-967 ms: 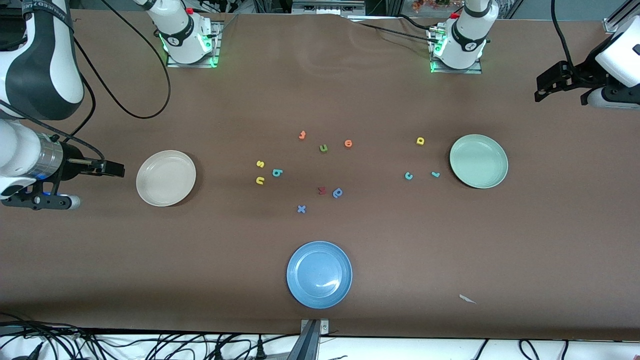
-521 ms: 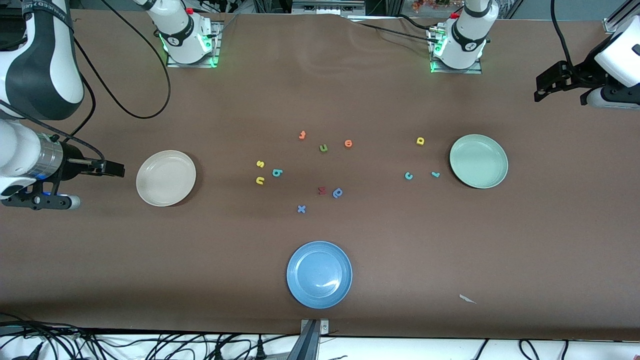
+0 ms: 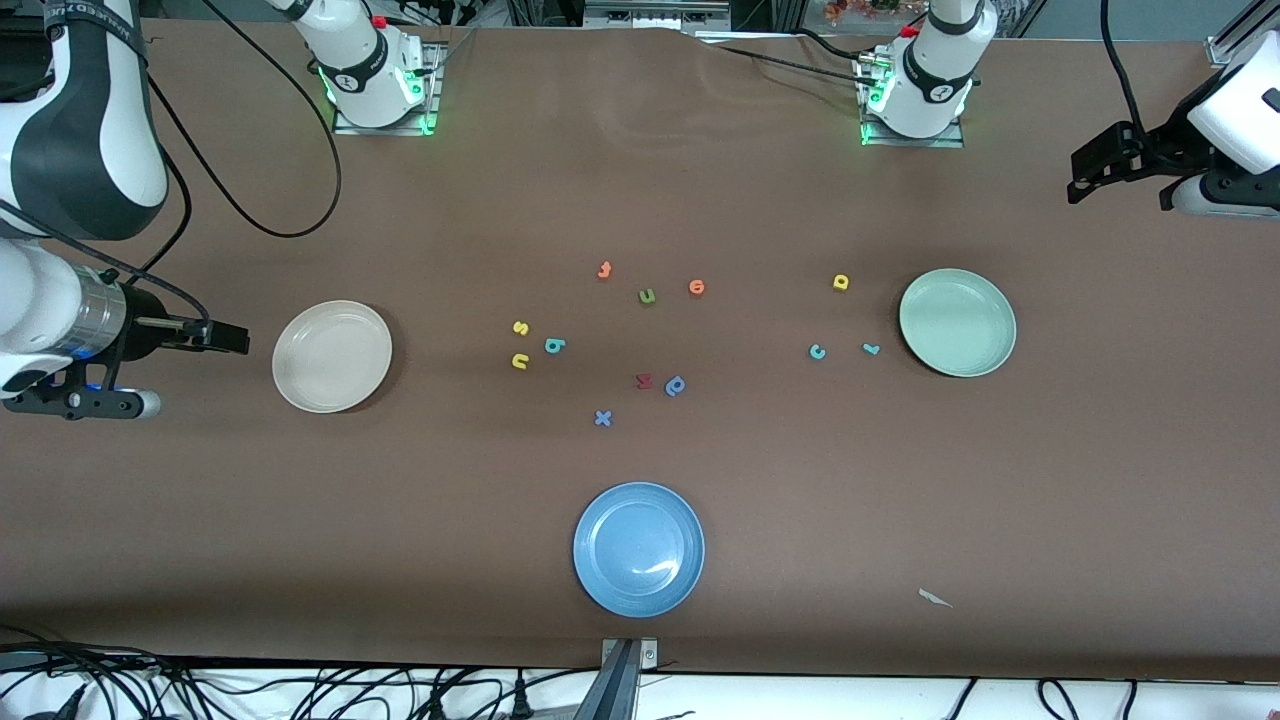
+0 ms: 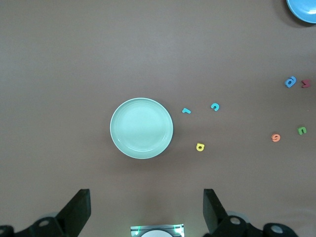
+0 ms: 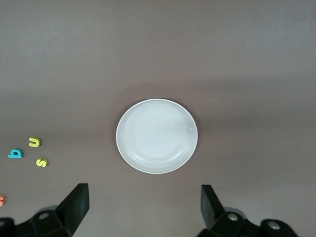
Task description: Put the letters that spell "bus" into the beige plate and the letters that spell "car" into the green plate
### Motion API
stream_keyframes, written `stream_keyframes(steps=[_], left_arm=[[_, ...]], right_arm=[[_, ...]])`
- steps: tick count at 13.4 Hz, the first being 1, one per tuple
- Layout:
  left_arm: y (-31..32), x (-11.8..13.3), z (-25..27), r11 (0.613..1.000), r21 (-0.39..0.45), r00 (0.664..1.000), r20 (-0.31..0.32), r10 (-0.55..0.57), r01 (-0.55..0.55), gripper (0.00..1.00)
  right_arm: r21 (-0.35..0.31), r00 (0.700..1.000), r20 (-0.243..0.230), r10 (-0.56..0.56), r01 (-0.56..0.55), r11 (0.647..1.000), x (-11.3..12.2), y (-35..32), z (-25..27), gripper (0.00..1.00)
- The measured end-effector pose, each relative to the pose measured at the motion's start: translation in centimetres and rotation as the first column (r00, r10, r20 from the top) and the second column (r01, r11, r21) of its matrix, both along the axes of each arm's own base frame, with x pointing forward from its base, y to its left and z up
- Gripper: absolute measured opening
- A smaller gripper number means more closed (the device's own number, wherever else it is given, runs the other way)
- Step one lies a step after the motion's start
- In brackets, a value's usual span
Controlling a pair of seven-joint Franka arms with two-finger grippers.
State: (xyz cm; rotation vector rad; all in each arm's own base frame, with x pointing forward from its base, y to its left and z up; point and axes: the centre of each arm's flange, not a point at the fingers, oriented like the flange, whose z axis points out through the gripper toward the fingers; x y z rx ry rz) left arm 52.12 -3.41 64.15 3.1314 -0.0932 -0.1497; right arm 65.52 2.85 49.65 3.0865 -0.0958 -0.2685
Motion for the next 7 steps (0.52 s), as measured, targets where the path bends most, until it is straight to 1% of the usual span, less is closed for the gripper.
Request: stream_keyframes(steps=[7], left_arm=[[-0.82,-0.08,0.11,1.000,0.001,1.000,0.002,-0.015,0.015,1.00]], right_arm=[[0.004,1.000,-0.002,0.007,-0.007,1.000,-0.05,0.55,-0.01,1.00]])
